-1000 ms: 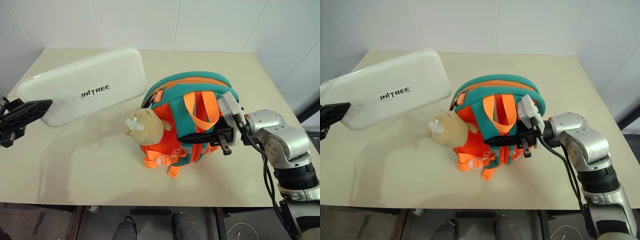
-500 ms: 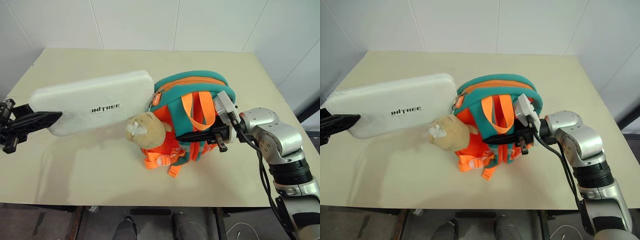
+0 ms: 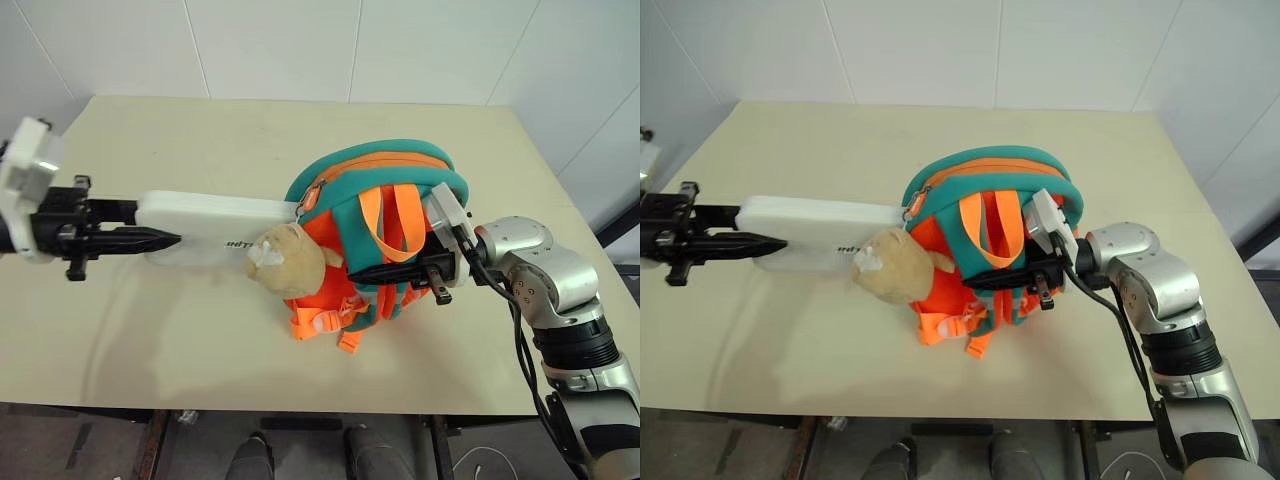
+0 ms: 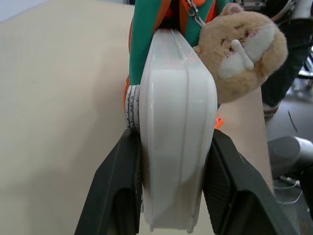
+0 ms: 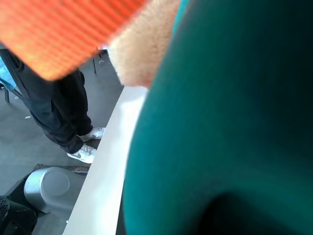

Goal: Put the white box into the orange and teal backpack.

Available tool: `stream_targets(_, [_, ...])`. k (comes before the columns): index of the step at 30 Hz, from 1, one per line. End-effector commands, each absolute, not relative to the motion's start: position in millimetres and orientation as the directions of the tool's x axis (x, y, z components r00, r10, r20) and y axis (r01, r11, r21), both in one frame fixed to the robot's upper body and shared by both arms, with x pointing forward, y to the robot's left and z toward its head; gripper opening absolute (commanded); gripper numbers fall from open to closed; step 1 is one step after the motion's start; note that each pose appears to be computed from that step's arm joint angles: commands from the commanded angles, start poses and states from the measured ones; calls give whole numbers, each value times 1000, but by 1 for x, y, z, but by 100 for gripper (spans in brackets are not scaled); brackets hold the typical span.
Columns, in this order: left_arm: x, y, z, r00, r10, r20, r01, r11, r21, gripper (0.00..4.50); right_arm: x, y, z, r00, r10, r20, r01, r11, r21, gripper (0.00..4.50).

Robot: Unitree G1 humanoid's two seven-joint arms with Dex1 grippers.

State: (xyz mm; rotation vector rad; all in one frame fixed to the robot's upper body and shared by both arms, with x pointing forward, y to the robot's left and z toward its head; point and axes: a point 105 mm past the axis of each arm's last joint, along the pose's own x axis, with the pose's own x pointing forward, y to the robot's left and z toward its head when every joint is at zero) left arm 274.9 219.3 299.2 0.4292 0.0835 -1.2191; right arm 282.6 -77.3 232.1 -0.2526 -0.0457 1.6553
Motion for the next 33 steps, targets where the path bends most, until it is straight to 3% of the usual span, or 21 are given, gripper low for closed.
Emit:
stream_targets(1, [299,205,302,433,-844,-317,890,346,296,130,281,-75,240,-83,988,-133,-968,-111,-224,0])
stream_targets(5, [322,184,302,489,-819,-300,869,428,248,128,281,-74,240,-82,988,-131,-968,-111,-225,0])
stream_targets(12, [338,120,279,400,-870,-289,916,363,173,128,282,-71,241,-86,988,-128,-967,-114,-230,0])
stream_targets(25, [352,69,255,339,-896,-286,940,312,136,128,282,-68,242,-83,989,-119,-965,-110,-237,0])
stream_targets(28, [341,67,257,281,-913,-297,959,254,129,225,282,-67,242,-81,990,-118,-965,-107,-239,0])
stream_targets(33, [335,79,268,305,-908,-288,951,273,146,377,282,-66,243,-75,991,-113,-965,-101,-240,0])
